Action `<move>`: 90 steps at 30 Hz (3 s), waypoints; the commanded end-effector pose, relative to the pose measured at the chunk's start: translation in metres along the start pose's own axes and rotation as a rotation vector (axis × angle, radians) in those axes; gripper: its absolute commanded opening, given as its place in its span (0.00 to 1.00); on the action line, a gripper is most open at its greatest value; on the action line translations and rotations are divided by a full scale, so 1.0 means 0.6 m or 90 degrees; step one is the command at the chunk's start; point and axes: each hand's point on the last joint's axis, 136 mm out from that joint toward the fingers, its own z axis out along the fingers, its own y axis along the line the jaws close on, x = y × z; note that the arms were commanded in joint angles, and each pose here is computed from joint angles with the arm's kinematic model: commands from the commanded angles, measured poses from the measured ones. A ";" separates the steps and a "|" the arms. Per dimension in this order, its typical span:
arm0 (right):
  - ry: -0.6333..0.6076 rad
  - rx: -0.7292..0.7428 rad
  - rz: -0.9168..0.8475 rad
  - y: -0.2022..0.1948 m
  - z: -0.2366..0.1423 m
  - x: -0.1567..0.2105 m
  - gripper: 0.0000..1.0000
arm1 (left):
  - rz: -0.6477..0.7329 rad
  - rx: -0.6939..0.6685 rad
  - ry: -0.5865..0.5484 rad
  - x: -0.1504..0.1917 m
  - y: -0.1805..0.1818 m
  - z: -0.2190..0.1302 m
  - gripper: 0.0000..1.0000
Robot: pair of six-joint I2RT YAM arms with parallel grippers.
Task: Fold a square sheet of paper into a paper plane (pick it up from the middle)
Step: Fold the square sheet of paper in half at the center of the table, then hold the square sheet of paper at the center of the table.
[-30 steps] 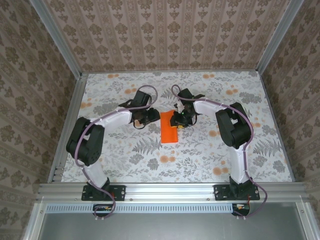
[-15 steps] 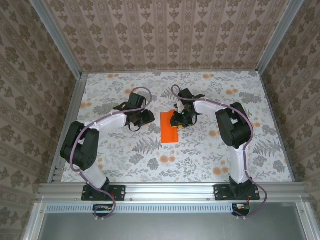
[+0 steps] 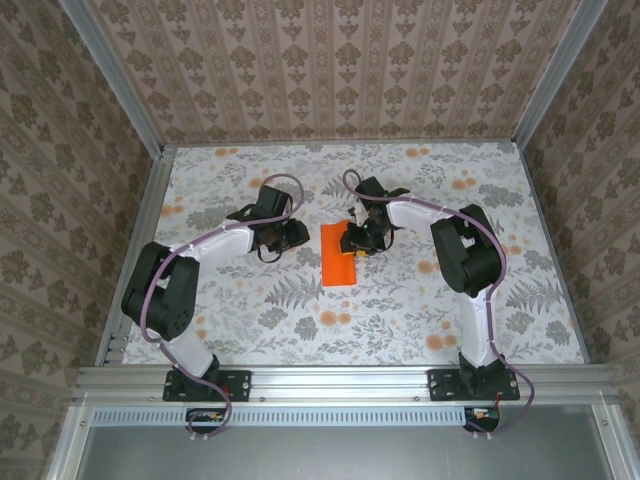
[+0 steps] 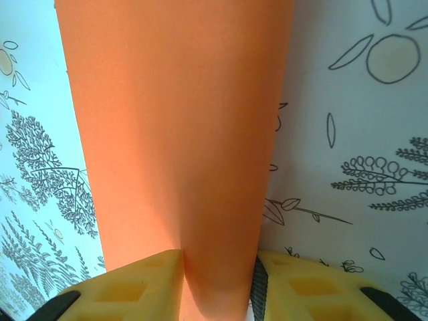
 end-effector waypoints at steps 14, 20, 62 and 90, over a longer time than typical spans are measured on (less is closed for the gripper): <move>0.057 0.088 0.038 -0.064 0.039 0.031 0.34 | 0.046 0.062 0.064 0.037 -0.066 0.046 0.29; 0.062 0.091 0.028 -0.066 0.039 0.034 0.33 | 0.054 0.080 0.101 0.065 -0.091 0.076 0.25; 0.074 0.112 0.067 -0.087 0.062 0.041 0.35 | 0.045 0.059 0.131 0.082 -0.076 0.106 0.18; -0.096 -0.154 -0.006 0.072 -0.100 -0.017 0.36 | 0.021 -0.058 0.193 0.130 0.005 0.129 0.12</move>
